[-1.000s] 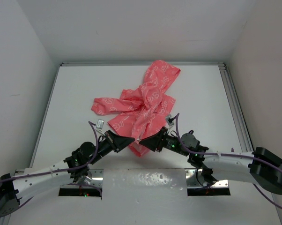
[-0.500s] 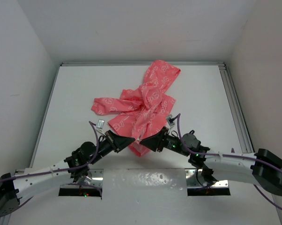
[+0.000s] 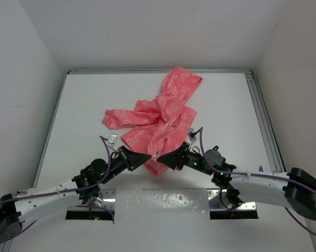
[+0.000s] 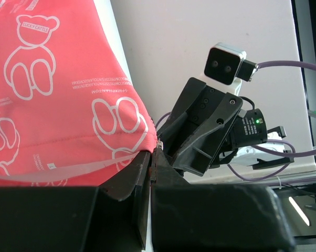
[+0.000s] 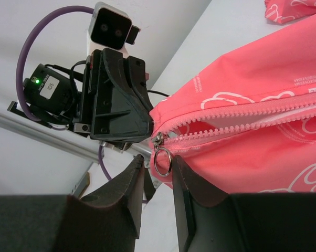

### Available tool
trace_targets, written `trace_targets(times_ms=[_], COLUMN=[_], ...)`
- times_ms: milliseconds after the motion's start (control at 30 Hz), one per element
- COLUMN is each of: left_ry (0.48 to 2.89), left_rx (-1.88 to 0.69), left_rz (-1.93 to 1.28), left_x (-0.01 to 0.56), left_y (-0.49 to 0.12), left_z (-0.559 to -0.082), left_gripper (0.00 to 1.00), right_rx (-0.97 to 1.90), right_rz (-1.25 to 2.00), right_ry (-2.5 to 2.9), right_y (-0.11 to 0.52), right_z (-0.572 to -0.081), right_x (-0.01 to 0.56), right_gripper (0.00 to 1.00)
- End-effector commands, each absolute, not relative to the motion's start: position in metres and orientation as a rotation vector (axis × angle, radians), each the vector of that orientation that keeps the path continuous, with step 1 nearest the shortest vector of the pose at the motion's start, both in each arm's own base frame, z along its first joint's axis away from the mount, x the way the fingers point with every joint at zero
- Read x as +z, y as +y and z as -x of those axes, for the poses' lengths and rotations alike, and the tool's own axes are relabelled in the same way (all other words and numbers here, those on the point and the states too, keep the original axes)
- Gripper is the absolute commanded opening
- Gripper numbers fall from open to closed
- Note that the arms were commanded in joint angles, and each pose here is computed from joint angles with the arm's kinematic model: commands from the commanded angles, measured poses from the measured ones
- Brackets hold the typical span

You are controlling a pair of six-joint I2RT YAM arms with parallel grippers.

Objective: Zip up the jacket

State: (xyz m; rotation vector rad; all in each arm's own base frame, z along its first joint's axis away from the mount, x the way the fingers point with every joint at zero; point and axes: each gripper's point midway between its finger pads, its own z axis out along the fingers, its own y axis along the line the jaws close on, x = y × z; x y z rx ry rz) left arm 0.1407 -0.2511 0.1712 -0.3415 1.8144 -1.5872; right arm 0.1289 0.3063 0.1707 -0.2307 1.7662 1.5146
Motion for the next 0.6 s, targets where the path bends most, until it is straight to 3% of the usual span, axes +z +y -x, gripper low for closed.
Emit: trace_targets(times_ms=[0, 300, 533, 567], left_ry=[2.023, 2.026, 2.031, 2.022], left_rx=[-1.426, -1.423, -1.422, -1.437], left_rz=[0.357, 0.352, 0.346, 0.355], left_x=[0.0599, 0.0608, 0.0586, 0.0605], left_y=[-0.2269, -0.2276, -0.2272, -0.2276], left_z=[-0.1245, -0.1247, -0.1236, -0.1236], left_gripper=[0.0, 0.0, 0.0, 0.0], right_rx=[1.542, 1.549, 1.571, 1.578], right_rz=[0.236, 0.237, 0.244, 0.245], right_ry=[1.69, 1.701, 1.7, 1.702], right_y=[0.3074, 0.3084, 0.311, 0.3121], right_z=[-0.1296, -0.1282, -0.1263, -0.1256], right_x=[0.1902, 0.1908, 0.1905, 0.1904], right_gripper=[0.27, 0.37, 0.34, 0.3])
